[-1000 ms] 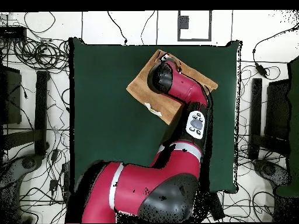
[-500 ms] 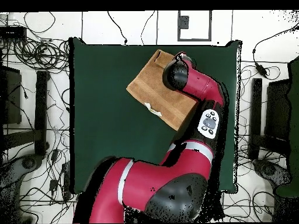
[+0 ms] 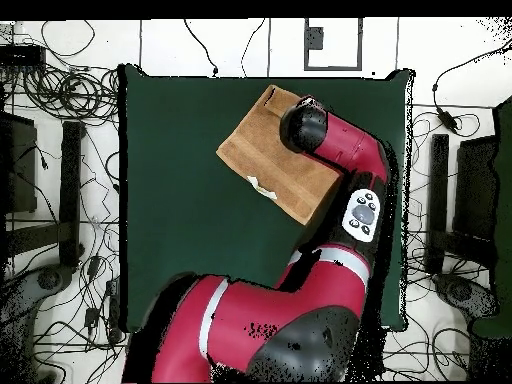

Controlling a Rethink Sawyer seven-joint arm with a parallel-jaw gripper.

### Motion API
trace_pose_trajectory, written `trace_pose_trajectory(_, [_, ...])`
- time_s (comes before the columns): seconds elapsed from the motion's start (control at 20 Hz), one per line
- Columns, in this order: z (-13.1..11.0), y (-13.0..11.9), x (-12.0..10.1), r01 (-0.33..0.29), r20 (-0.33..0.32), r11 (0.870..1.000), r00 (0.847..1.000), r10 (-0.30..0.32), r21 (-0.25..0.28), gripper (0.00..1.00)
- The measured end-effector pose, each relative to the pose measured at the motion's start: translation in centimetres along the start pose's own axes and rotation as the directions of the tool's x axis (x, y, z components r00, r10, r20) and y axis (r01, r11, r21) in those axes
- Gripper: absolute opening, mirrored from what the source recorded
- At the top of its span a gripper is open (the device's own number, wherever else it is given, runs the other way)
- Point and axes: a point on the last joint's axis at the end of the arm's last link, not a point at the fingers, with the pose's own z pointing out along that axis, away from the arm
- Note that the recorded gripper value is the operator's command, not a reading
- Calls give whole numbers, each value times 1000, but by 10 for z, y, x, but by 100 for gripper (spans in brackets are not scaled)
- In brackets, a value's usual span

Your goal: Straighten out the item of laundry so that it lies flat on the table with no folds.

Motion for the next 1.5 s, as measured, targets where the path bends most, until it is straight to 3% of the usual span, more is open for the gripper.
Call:
trace_pose_trajectory(0.35, [-28,7,-5,-40,-31,999,999,39,-33,0])
trace_pose_trajectory(0.4, [-31,9,-5,-45,-32,998,999,44,-41,100])
trace_pose_trajectory(0.65, [-37,19,-11,-80,8,990,997,81,-115,100])
trace_pose_trajectory(0.95, [-32,26,-27,-135,124,960,978,169,-244,100])
trace_pose_trajectory(1.15, [-32,29,-28,-127,166,956,970,175,-265,100])
trace_pose_trajectory(1.5, [-34,35,-23,-120,164,956,972,168,-269,100])
